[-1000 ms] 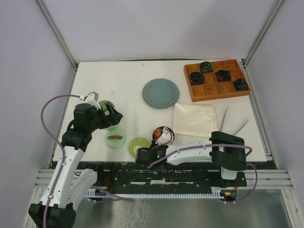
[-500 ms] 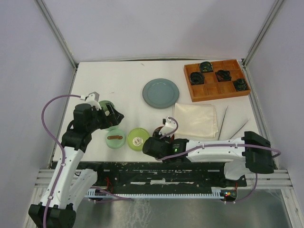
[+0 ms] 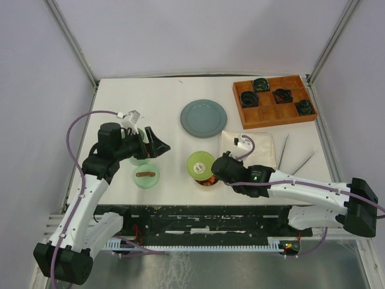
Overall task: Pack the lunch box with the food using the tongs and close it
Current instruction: Close the box lid on the packing box.
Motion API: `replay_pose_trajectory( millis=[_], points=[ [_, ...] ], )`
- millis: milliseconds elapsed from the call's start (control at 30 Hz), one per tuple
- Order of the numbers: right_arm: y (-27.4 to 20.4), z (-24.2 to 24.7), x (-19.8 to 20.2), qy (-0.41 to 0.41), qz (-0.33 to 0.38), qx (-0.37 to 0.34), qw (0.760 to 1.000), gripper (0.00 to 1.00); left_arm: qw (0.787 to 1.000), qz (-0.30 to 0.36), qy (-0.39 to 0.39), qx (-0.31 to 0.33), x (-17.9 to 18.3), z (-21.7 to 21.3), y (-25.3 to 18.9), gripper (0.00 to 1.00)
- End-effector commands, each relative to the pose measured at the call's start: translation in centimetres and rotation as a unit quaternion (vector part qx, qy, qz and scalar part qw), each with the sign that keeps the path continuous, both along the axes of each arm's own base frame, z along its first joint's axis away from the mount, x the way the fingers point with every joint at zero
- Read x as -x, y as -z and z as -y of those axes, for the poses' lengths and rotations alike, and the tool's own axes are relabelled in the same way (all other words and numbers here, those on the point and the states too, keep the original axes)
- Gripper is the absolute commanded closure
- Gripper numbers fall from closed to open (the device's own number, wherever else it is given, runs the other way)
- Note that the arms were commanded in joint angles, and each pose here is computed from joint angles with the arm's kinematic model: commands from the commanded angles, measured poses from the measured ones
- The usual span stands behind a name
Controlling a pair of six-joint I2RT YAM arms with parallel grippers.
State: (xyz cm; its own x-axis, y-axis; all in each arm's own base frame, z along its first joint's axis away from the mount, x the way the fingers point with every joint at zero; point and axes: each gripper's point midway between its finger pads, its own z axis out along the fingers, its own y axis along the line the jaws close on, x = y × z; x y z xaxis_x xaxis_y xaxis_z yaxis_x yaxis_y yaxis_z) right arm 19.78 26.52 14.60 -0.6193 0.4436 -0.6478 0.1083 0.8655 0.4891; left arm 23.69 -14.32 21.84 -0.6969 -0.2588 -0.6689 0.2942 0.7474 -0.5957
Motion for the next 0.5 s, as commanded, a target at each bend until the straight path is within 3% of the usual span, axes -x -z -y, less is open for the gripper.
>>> replay_pose_trajectory(
  millis=[0,467],
  points=[
    [0.7,1.7,0.4,-0.008,-0.018,0.003,1.000,1.00,0.997,0.043,0.070,0.010,0.4,2.8,-2.9,0.02],
    [2.9,4.0,0.6,0.013,-0.049,-0.019,0.999,1.00,0.995,-0.008,0.102,-0.022,0.9,7.7,1.9,0.06]
  ],
)
